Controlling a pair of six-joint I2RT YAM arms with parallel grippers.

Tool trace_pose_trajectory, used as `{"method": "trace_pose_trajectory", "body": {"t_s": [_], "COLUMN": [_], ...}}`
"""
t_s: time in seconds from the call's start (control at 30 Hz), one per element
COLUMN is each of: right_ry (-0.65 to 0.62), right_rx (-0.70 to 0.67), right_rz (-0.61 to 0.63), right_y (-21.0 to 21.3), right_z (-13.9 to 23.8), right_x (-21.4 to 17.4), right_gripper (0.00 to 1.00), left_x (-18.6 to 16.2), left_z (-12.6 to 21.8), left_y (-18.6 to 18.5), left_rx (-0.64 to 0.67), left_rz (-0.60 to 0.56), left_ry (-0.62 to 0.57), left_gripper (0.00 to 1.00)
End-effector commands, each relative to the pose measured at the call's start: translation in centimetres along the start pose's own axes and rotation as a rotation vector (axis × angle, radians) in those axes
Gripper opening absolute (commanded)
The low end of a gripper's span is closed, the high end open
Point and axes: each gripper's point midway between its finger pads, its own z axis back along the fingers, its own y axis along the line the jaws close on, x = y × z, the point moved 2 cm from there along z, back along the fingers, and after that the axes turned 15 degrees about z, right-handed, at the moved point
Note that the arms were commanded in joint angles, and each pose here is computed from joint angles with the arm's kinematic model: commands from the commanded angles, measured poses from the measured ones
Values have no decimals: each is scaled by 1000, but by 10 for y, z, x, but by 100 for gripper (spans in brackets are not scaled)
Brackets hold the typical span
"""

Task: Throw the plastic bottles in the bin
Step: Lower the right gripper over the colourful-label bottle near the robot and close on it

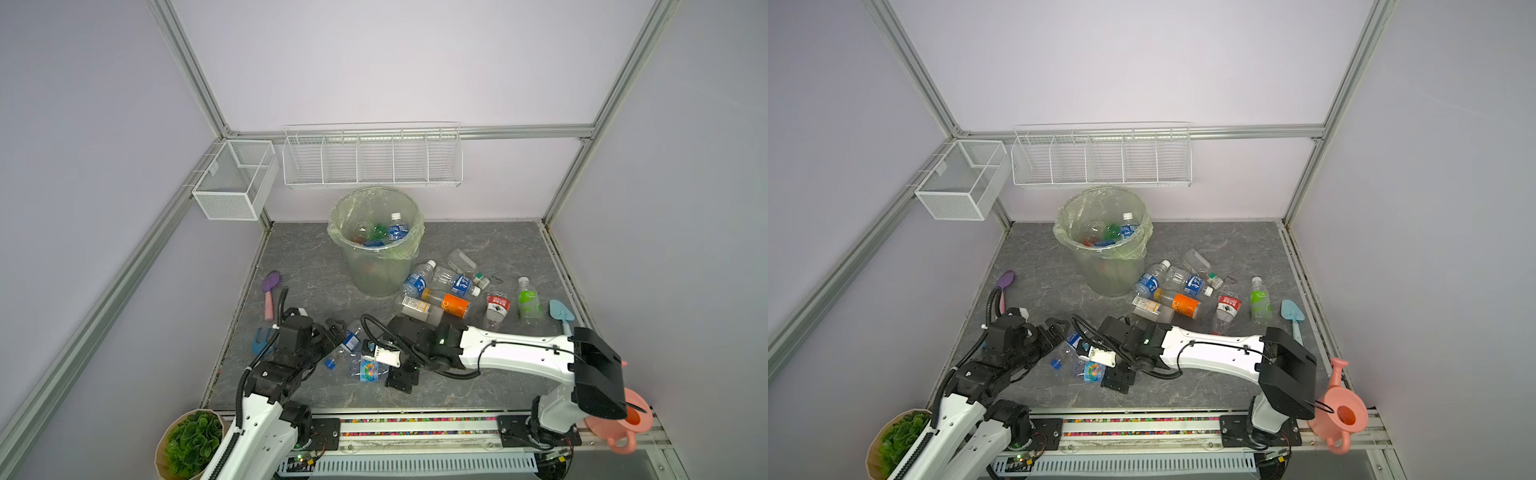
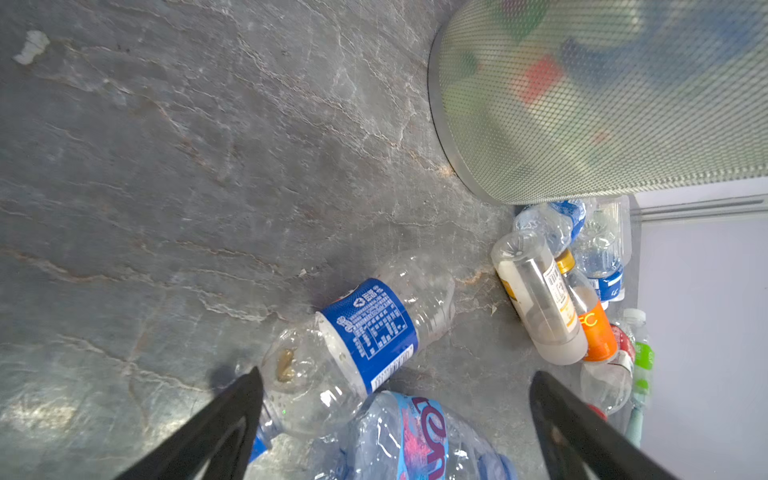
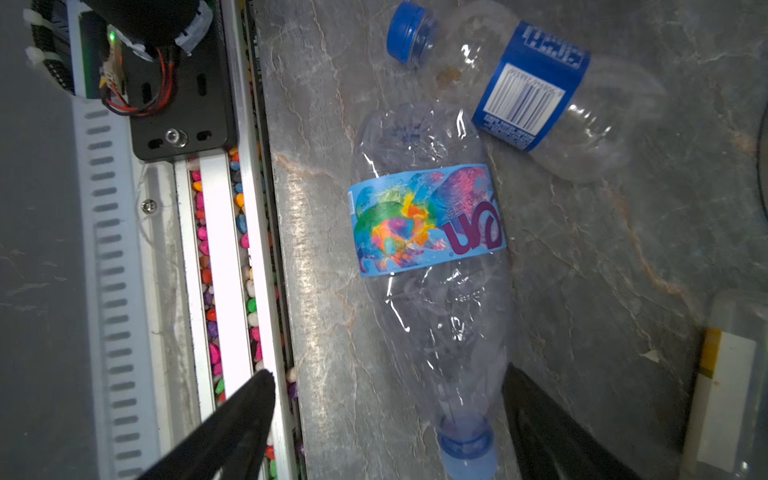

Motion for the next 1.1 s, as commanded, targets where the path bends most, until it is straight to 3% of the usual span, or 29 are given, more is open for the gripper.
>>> {"method": "trace_pose_trajectory", "body": {"t_s": [0.0,0.4,0.67,0.9,1.07], "right_ry": [-10,103,202,222,248], "right_rx": [-9,-28,-143,-161,-163], "right_rz": [58,65,48,25,17], "right_y": [-3,-15,-36,-38,-38], "right_z": [-8,-49,-68,-74,-74], "right_x": [10,1,-12,-18,-23], "right_gripper": [88,88,88,89,99], "left_x": [0,6,7,9,9], "left_z": [0,11,17,22,22], "left_y": [-4,-2,-6,-6,-7], "left_rx": [-55,-73,-84,-81,-84], "left_rz": [56,100,103,95,97], "left_ry": [25,-6,-15,-29,-30], "left_gripper": [99,99,99,99,99]}}
